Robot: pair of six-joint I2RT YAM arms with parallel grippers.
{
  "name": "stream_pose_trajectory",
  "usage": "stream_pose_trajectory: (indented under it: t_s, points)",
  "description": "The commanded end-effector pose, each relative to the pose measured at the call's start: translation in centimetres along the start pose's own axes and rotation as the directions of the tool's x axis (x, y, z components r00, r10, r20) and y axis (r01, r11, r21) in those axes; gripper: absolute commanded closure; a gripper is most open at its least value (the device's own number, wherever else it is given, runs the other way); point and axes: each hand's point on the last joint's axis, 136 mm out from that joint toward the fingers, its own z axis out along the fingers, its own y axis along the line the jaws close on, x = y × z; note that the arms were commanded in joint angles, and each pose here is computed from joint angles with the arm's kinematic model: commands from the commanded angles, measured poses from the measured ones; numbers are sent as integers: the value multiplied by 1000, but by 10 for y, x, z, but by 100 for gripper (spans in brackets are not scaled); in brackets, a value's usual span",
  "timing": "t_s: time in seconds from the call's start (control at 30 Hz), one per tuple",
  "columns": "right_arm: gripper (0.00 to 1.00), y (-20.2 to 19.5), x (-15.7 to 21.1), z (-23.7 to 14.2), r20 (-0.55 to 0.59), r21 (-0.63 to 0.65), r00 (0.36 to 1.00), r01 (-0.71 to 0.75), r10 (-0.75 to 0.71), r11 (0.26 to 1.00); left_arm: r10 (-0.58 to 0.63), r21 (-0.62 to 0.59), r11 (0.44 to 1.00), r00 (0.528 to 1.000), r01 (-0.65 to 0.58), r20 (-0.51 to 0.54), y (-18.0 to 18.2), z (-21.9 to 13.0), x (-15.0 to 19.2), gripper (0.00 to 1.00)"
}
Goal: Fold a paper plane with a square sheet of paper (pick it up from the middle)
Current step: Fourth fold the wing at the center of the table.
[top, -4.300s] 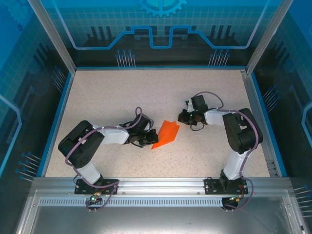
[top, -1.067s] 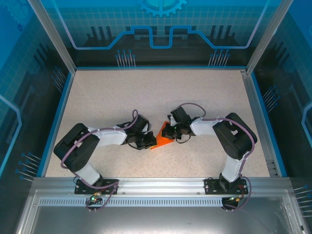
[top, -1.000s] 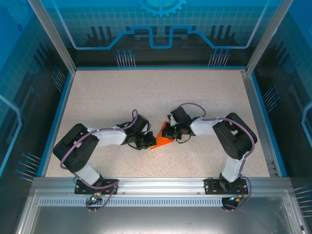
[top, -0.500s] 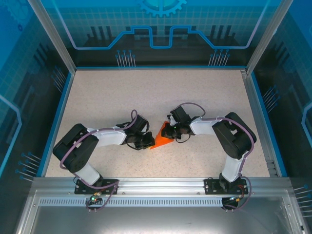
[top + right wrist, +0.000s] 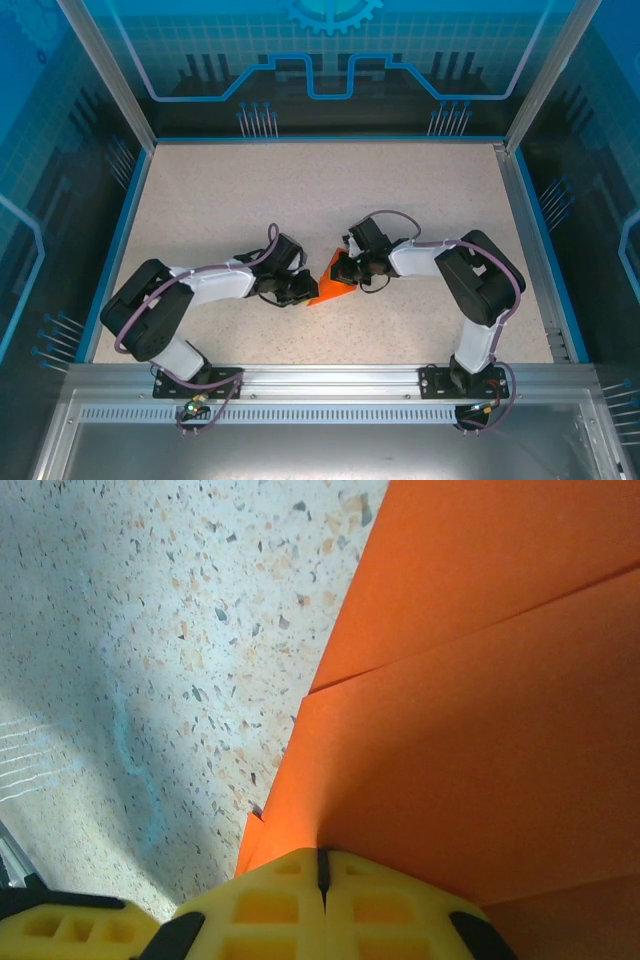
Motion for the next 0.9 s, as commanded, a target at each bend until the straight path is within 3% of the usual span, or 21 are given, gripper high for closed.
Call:
stream_pose_trajectory:
  t_s: [0.0, 0.53, 0.87]
  points:
    - [100, -85, 38, 15, -78, 294, 989, -100, 129, 950, 11, 30, 1000, 999, -9, -53, -1, -1, 11, 85]
    - [100, -89, 39, 14, -82, 316, 988, -102, 134, 943, -23, -148, 989, 999, 15, -49, 41, 10, 11, 87]
    - [100, -95, 42, 13, -87, 349, 986, -107, 145, 931, -54, -179, 983, 997, 43, -61, 61, 3, 27, 90]
